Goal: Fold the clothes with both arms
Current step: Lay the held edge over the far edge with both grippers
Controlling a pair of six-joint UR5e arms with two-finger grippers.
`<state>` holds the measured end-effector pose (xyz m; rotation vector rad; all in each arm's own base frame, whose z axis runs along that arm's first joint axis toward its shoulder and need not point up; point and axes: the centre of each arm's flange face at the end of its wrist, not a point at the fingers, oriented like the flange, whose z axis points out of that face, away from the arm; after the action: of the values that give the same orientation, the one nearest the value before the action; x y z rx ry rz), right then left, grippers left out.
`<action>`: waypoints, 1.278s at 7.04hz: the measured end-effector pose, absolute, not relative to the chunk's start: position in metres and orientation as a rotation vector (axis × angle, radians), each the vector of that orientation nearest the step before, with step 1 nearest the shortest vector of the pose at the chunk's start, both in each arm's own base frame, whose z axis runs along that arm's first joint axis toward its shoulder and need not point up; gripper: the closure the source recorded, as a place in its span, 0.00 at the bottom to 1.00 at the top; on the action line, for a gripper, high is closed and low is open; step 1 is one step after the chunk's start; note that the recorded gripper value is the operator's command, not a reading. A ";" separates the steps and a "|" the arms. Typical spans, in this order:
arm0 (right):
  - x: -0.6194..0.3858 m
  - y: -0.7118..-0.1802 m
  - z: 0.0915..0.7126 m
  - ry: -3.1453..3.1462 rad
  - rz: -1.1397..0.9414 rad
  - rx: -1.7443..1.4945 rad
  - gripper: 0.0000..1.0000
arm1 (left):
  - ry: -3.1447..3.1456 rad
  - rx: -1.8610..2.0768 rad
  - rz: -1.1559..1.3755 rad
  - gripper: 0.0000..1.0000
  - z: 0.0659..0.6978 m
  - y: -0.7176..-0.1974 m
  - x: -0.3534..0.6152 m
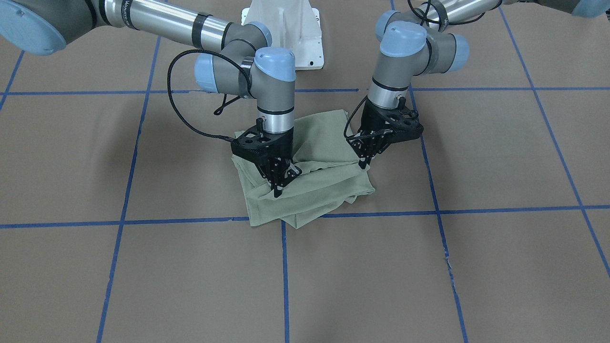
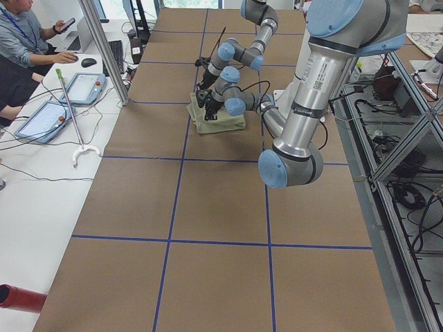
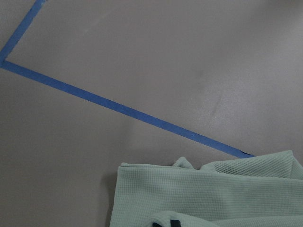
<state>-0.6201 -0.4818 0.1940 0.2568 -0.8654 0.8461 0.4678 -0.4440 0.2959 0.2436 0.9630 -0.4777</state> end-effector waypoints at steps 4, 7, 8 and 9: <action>-0.607 -0.501 0.196 -0.842 0.786 0.295 0.00 | 0.961 0.256 -0.463 0.00 0.295 -0.448 0.463; -0.600 -0.502 0.176 -0.822 0.538 0.292 0.00 | 0.966 0.310 -0.299 0.00 0.285 -0.458 0.440; -0.605 -0.492 0.174 -0.817 0.429 0.292 0.00 | 0.970 0.314 -0.253 0.00 0.284 -0.463 0.429; -0.617 -0.476 0.173 -0.808 0.329 0.302 0.00 | 0.972 0.316 -0.233 0.00 0.284 -0.466 0.424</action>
<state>-0.6172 -0.4758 0.1729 0.3018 -0.8080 0.3290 0.4240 -0.4655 0.2842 0.3162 0.9723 -0.2325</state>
